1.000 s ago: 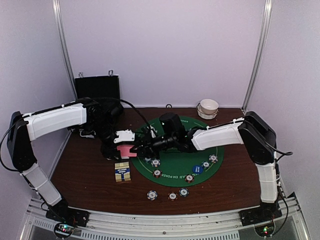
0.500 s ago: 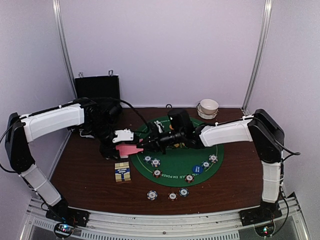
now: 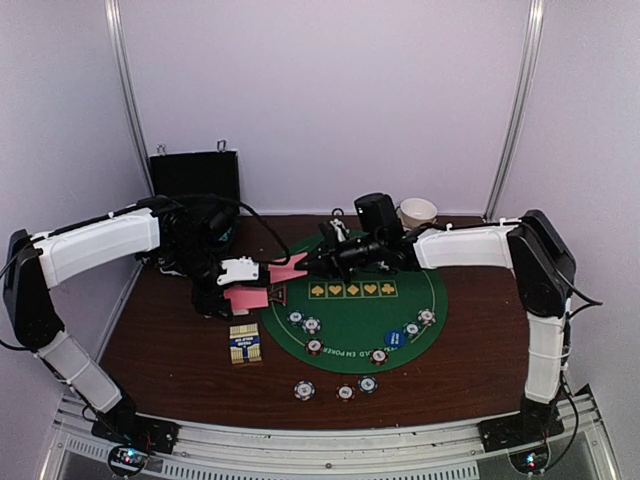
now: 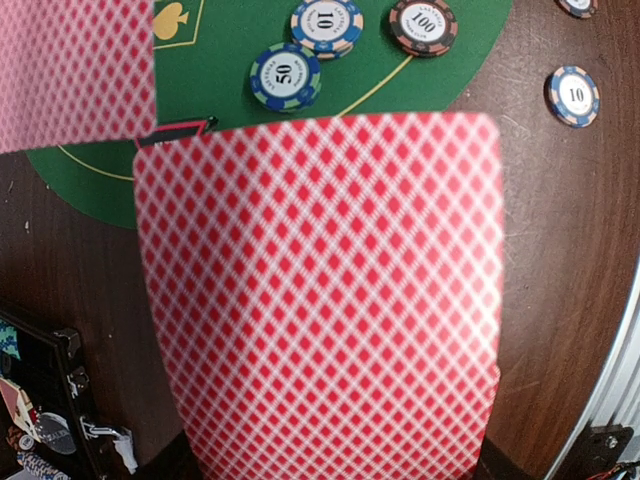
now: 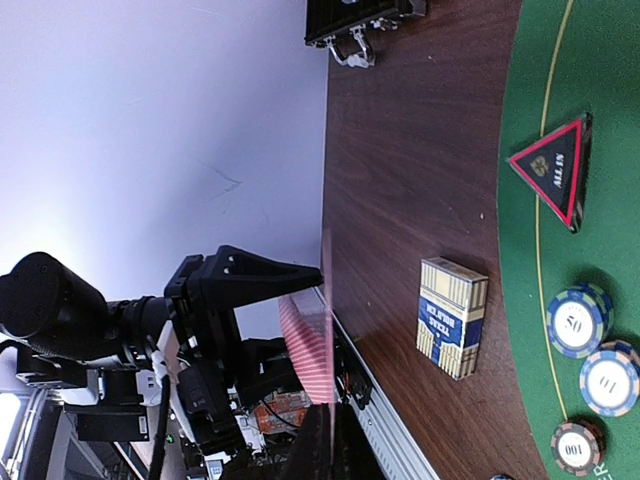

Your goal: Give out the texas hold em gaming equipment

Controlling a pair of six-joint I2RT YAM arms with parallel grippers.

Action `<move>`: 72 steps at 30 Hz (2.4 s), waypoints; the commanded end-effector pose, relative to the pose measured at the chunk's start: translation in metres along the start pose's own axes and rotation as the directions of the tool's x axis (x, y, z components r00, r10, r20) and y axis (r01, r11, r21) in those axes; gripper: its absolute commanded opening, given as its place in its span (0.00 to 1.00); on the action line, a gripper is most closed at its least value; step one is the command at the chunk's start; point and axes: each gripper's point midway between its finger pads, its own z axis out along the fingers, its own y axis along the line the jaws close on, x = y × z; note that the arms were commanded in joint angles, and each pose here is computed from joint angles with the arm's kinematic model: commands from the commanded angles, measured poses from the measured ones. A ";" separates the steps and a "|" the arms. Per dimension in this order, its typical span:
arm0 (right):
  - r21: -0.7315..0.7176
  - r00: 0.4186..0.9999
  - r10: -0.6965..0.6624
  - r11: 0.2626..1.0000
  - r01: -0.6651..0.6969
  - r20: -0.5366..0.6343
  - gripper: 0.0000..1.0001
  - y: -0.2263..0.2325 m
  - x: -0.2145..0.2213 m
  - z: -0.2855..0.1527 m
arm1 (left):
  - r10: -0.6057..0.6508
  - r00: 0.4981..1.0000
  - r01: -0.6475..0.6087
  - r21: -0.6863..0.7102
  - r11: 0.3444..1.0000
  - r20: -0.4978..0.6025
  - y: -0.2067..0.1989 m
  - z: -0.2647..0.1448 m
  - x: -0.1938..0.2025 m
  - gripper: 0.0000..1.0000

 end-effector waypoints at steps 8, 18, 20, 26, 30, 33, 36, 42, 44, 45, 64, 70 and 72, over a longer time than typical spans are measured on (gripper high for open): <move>0.074 0.999 -0.039 0.997 0.038 0.009 0.00 -0.025 -0.052 0.013 | -0.015 0.999 0.016 -0.023 1.000 0.045 -0.001 -0.017 -0.001 0.00; 0.165 0.997 -0.039 0.986 0.029 0.062 0.00 -0.073 -0.110 0.036 | -0.017 0.998 0.018 -0.018 1.000 0.059 -0.005 -0.024 -0.001 0.00; 0.172 0.996 -0.037 0.985 0.023 0.076 0.00 -0.081 -0.120 0.039 | -0.018 0.998 0.019 -0.013 1.000 0.063 -0.005 -0.024 -0.002 0.00; 0.195 0.993 -0.036 0.981 0.013 0.114 0.00 -0.100 -0.140 0.049 | -0.021 0.998 0.021 -0.007 1.000 0.066 -0.007 -0.024 -0.002 0.00; 0.178 0.988 -0.034 0.984 0.008 0.149 0.00 -0.105 -0.153 0.056 | -0.021 0.998 0.021 -0.004 1.000 0.065 -0.008 -0.022 -0.002 0.00; 0.170 0.986 -0.027 0.985 -0.001 0.165 0.00 -0.109 -0.159 0.061 | -0.023 0.998 0.023 0.000 1.000 0.062 -0.008 -0.021 -0.001 0.00; 0.169 0.988 -0.010 0.985 -0.017 0.157 0.02 -0.116 -0.158 0.068 | -0.023 0.998 0.023 0.003 1.000 0.066 -0.008 -0.021 -0.003 0.00; 0.254 0.989 -0.040 0.967 0.002 0.142 0.39 -0.124 -0.150 0.062 | -0.023 0.998 0.023 0.006 1.000 0.065 -0.008 -0.020 -0.003 0.00; 0.286 0.989 -0.058 0.958 0.016 0.138 0.44 -0.124 -0.147 0.056 | -0.025 0.997 0.024 0.010 1.000 0.066 -0.008 -0.020 -0.003 0.00; 0.300 0.989 -0.068 0.953 0.025 0.133 0.46 -0.123 -0.144 0.053 | -0.024 0.997 0.024 0.012 1.000 0.067 -0.008 -0.020 -0.004 0.00; 0.297 0.978 -0.187 0.943 0.151 0.097 0.64 -0.054 -0.090 0.008 | -0.029 0.997 0.028 0.007 1.000 0.076 -0.005 -0.022 -0.007 0.00; 0.140 0.981 -0.170 0.978 0.156 0.090 0.70 -0.009 -0.040 0.010 | -0.038 0.996 0.037 0.012 0.999 0.084 -0.004 -0.023 -0.011 0.00; 0.085 0.985 -0.154 0.985 0.148 0.074 0.71 -0.001 -0.021 0.016 | -0.040 0.996 0.039 0.011 0.999 0.084 -0.003 -0.023 -0.011 0.00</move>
